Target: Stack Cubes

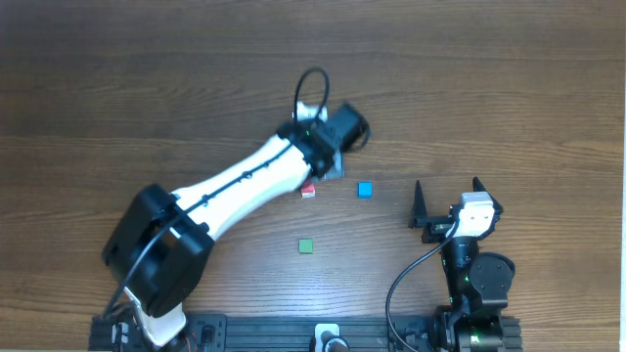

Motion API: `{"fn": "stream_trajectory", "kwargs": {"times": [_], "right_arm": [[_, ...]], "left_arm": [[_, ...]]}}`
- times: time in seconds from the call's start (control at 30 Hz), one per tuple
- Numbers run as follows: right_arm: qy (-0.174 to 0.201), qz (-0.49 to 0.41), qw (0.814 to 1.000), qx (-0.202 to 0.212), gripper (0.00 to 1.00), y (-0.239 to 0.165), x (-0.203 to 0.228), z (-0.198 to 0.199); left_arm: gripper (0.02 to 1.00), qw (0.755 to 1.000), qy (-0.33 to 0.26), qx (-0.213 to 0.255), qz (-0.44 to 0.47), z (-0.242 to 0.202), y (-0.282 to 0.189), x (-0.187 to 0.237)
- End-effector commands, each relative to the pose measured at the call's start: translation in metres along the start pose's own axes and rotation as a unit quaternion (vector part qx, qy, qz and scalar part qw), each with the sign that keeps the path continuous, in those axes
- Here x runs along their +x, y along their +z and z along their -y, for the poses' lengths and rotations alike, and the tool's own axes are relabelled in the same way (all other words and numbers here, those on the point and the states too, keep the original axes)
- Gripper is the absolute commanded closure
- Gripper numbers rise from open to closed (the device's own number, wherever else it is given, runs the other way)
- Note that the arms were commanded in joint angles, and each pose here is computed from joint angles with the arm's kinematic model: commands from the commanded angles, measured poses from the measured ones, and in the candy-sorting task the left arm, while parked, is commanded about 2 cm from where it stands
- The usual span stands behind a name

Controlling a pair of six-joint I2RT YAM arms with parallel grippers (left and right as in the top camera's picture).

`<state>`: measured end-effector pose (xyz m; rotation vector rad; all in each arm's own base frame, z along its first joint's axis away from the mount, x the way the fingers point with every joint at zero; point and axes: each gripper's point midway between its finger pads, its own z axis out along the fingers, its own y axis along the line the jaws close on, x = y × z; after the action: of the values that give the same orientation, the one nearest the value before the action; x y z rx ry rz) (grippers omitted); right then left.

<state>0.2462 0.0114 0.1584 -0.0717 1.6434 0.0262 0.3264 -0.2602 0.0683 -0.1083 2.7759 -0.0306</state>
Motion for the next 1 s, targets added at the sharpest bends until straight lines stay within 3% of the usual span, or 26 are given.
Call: {"fn": "stream_trajectory", "kwargs": {"times": [0.03,0.2,0.8,0.93,1.0], "right_arm": [[-0.001,0.001,1.0,-0.002,0.009,0.0,0.001,0.0],[-0.001,0.001,1.0,-0.002,0.007,0.0,0.001,0.0],[-0.001,0.001,1.0,-0.002,0.009,0.0,0.001,0.0],[-0.001,0.001,1.0,-0.002,0.007,0.0,0.001,0.0],[-0.001,0.001,1.0,-0.002,0.007,0.0,0.001,0.0]], "left_arm": [[0.338,1.0,0.002,0.01,0.026,-0.004,0.002,-0.056],[0.364,1.0,0.003,0.015,0.013,-0.004,0.024,-0.078],[0.424,0.999,0.016,0.003,-0.035,0.003,0.077,-0.053],[0.476,0.999,0.016,0.003,-0.034,0.003,0.079,-0.053],[0.549,0.999,0.016,0.004,-0.033,0.004,0.079,-0.054]]}}
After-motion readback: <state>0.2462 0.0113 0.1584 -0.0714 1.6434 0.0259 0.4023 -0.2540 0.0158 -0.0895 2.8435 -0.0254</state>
